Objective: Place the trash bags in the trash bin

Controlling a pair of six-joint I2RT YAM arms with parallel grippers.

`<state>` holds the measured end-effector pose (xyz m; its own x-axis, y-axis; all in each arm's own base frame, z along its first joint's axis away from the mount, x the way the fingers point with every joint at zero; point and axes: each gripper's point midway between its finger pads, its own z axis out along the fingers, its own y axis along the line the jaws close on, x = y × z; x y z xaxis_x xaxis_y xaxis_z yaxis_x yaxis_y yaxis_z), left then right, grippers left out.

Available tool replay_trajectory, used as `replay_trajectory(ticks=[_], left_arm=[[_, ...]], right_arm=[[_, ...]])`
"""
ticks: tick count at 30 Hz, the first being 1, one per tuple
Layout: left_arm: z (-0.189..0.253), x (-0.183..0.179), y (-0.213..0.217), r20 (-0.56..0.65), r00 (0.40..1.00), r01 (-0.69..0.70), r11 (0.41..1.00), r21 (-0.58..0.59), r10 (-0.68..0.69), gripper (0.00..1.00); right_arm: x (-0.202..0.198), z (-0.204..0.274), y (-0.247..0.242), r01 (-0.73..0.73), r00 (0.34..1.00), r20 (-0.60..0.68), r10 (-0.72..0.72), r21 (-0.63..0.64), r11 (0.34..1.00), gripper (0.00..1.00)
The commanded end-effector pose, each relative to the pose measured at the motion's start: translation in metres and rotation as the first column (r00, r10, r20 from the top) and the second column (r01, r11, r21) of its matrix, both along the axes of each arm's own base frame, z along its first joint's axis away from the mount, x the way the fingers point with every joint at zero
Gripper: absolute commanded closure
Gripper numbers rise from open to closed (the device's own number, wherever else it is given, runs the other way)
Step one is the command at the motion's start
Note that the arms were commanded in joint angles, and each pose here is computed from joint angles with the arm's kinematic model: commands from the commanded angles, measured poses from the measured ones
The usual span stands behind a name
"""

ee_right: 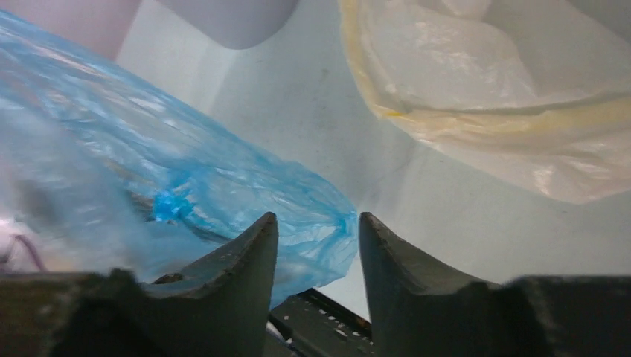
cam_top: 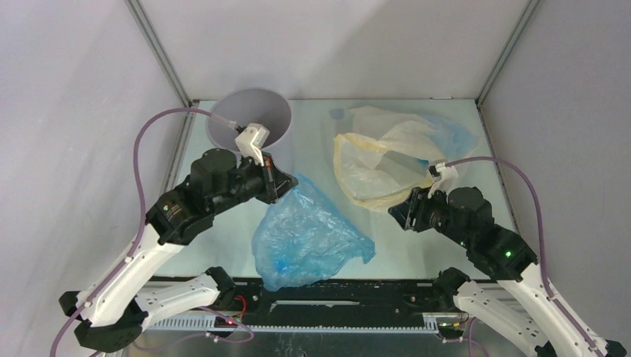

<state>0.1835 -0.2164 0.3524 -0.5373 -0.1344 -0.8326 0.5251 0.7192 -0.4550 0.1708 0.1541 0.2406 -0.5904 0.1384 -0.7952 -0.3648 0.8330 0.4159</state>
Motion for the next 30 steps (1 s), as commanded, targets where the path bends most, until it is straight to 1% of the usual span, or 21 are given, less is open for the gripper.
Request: replay_trajectory(ticks=[1, 5, 7, 9, 11, 13, 14, 17, 22, 26, 30], left_arm=[[0.015, -0.01, -0.016, 0.028, 0.994, 0.103, 0.993, -0.066, -0.101, 1.0], [0.019, -0.014, -0.024, 0.022, 0.989, 0.148, 0.985, -0.091, -0.146, 1.0], [0.021, -0.016, -0.028, 0.023, 0.986, 0.169, 0.98, -0.104, -0.168, 1.0], [0.025, -0.019, -0.032, 0.023, 0.981, 0.192, 0.975, -0.116, -0.19, 1.0], [0.028, -0.019, -0.036, 0.022, 0.978, 0.206, 0.97, -0.128, -0.205, 1.0], [0.033, -0.018, -0.041, 0.022, 0.976, 0.218, 0.965, -0.143, -0.217, 1.0], [0.036, -0.017, -0.044, 0.023, 0.974, 0.225, 0.963, -0.148, -0.224, 1.0], [0.043, -0.015, -0.051, 0.024, 0.971, 0.237, 0.957, -0.167, -0.236, 1.0], [0.056, -0.014, -0.066, 0.033, 0.961, 0.274, 0.939, -0.208, -0.273, 1.0], [0.061, -0.014, -0.075, 0.032, 0.957, 0.287, 0.932, -0.222, -0.287, 1.0], [0.058, -0.01, -0.082, 0.012, 0.966, 0.254, 0.932, -0.257, -0.259, 1.0]], right_arm=[[-0.01, 0.033, 0.027, -0.19, 0.977, 0.111, 0.182, 0.062, 0.98, 0.6], [-0.014, 0.022, 0.054, -0.297, 0.953, 0.084, 0.292, 0.046, 0.954, 0.72], [-0.014, 0.016, 0.067, -0.33, 0.941, 0.084, 0.327, 0.025, 0.944, 0.74], [-0.014, 0.011, 0.079, -0.352, 0.932, 0.094, 0.349, 0.007, 0.936, 0.8], [-0.013, 0.007, 0.091, -0.377, 0.922, 0.095, 0.375, 0.001, 0.926, 0.88], [-0.017, 0.005, 0.105, -0.42, 0.903, 0.096, 0.418, 0.006, 0.907, 0.99], [-0.019, 0.004, 0.113, -0.441, 0.894, 0.094, 0.438, 0.007, 0.897, 1.0], [-0.029, 0.002, 0.133, -0.49, 0.868, 0.104, 0.486, 0.011, 0.872, 1.0], [-0.036, 0.0, 0.155, -0.524, 0.841, 0.152, 0.52, -0.018, 0.852, 1.0], [-0.037, -0.001, 0.166, -0.518, 0.831, 0.226, 0.509, -0.022, 0.855, 1.0], [-0.027, -0.013, 0.169, -0.468, 0.846, 0.267, 0.461, -0.042, 0.883, 1.0]])
